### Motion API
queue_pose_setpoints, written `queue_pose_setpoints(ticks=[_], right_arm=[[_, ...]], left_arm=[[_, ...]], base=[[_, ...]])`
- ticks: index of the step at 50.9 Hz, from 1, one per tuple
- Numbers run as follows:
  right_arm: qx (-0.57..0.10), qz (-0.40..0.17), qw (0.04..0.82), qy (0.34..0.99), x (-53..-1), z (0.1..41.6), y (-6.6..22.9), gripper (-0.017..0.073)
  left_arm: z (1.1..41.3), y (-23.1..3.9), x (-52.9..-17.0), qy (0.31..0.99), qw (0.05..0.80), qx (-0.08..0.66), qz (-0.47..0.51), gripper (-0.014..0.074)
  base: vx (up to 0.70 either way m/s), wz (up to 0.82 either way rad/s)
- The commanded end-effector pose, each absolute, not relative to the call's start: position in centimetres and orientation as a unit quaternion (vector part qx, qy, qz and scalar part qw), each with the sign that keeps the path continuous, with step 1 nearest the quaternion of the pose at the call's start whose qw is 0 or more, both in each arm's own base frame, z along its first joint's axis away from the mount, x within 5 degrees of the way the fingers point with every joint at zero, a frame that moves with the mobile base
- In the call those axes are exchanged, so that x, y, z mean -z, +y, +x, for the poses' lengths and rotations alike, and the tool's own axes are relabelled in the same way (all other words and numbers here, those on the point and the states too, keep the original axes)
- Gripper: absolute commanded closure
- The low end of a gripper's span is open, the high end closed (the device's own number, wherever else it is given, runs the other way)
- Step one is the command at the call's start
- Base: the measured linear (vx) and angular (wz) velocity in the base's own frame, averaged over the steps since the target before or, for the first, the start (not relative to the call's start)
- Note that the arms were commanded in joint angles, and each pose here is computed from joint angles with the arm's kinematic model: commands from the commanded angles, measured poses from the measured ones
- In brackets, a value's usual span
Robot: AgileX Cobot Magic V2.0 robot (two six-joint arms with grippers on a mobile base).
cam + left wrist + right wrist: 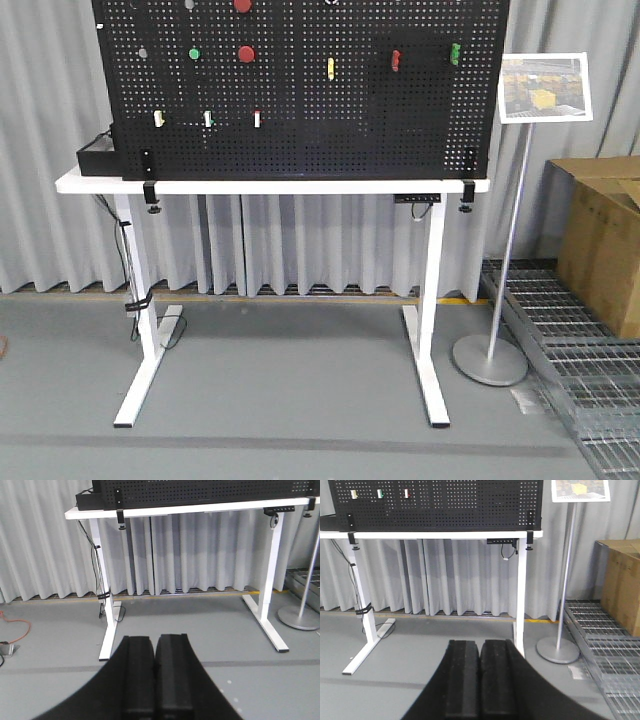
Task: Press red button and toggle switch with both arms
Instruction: 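Drive the base forward up to the black pegboard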
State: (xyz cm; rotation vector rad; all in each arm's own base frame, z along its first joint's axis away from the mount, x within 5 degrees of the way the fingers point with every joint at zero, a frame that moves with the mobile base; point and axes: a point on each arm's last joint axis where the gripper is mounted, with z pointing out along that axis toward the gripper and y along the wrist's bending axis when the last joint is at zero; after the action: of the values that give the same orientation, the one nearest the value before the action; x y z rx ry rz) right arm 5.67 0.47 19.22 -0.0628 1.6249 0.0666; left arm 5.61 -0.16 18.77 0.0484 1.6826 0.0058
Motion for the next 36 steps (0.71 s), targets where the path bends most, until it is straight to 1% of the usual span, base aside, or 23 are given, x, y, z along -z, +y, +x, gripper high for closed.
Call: queue_pose_setpoints(ticks=[1,36], right_arm=[[-0.025,-0.029,0.718,0.695,-19.69,5.61,0.43,0.0559],[-0.025,-0.029,0.718,0.695,-19.69,5.61,0.43,0.0559]], left_arm=[[5.68,-0.16,-18.43,0.725,0.688,0.001,0.017,0.0592],[5.68,-0.16,-18.43,0.725,0.688,0.001,0.017,0.0592]], base=[[0.48,0.03],[0.49,-0.01]])
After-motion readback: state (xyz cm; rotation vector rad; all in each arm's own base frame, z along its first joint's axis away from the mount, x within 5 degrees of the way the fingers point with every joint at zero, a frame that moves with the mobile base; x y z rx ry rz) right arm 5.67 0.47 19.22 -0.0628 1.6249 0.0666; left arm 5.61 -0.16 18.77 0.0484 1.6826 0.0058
